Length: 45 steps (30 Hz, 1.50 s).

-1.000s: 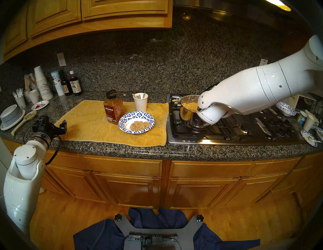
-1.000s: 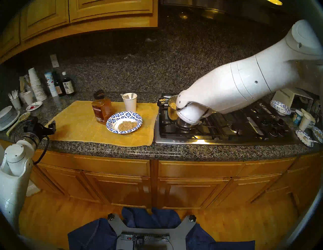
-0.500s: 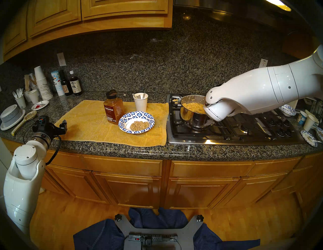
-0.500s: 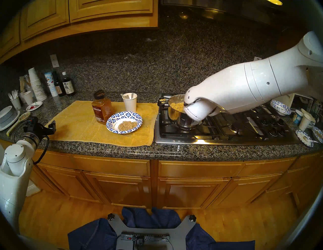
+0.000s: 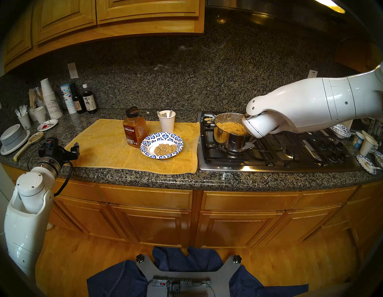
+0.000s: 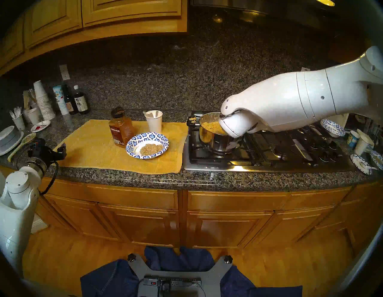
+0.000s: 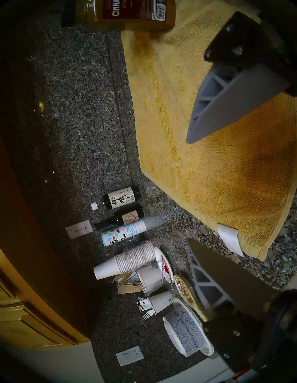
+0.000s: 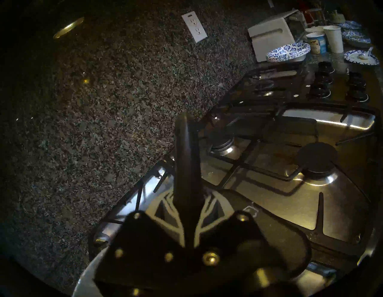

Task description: Scoop oatmeal into bowl, add cinnamon, and put a spoon inside bowl

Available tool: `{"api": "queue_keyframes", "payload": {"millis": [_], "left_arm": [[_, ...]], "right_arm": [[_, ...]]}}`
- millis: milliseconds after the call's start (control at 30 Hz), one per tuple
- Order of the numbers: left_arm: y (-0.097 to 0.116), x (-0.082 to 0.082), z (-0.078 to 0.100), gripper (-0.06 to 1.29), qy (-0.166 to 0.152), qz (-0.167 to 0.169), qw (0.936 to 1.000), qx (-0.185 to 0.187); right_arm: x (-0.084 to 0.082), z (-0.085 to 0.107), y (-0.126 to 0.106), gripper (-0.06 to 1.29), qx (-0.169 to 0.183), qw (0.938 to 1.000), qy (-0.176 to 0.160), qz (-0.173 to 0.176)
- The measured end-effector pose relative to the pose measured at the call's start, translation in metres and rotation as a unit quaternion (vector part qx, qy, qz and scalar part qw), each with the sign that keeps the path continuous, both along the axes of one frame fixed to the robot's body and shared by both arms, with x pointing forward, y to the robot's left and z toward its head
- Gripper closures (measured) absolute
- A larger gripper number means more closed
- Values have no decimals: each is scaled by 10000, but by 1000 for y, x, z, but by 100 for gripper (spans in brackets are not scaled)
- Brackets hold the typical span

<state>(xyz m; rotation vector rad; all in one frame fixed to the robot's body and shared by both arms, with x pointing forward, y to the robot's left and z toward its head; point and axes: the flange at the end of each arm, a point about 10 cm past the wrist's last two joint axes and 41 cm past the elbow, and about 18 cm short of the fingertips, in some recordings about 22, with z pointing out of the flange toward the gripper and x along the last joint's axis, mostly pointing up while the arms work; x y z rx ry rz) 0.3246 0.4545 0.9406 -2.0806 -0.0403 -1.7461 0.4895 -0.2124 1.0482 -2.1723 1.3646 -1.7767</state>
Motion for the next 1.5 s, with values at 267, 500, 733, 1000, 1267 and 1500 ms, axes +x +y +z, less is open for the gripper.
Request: {"api": "queue_keyframes", "payload": {"millis": [267, 500, 733, 1000, 1267, 1500], "left_arm": [[0, 0, 0, 0, 0, 0, 10000, 0], [0, 0, 0, 0, 0, 0, 10000, 0], [0, 0, 0, 0, 0, 1, 10000, 0], [0, 0, 0, 0, 0, 1, 10000, 0], [0, 0, 0, 0, 0, 1, 10000, 0], [0, 0, 0, 0, 0, 2, 10000, -1]], "right_arm": [[5, 5, 3, 125, 320, 9994, -92, -24], [7, 8, 3, 125, 630, 9979, -150, -76], [8, 12, 0, 125, 964, 9950, -195, -158], [7, 12, -9, 124, 1270, 9912, -213, -289], [7, 15, -18, 124, 1492, 9876, -264, -402], [8, 25, -21, 124, 1665, 9844, -394, -420]]}}
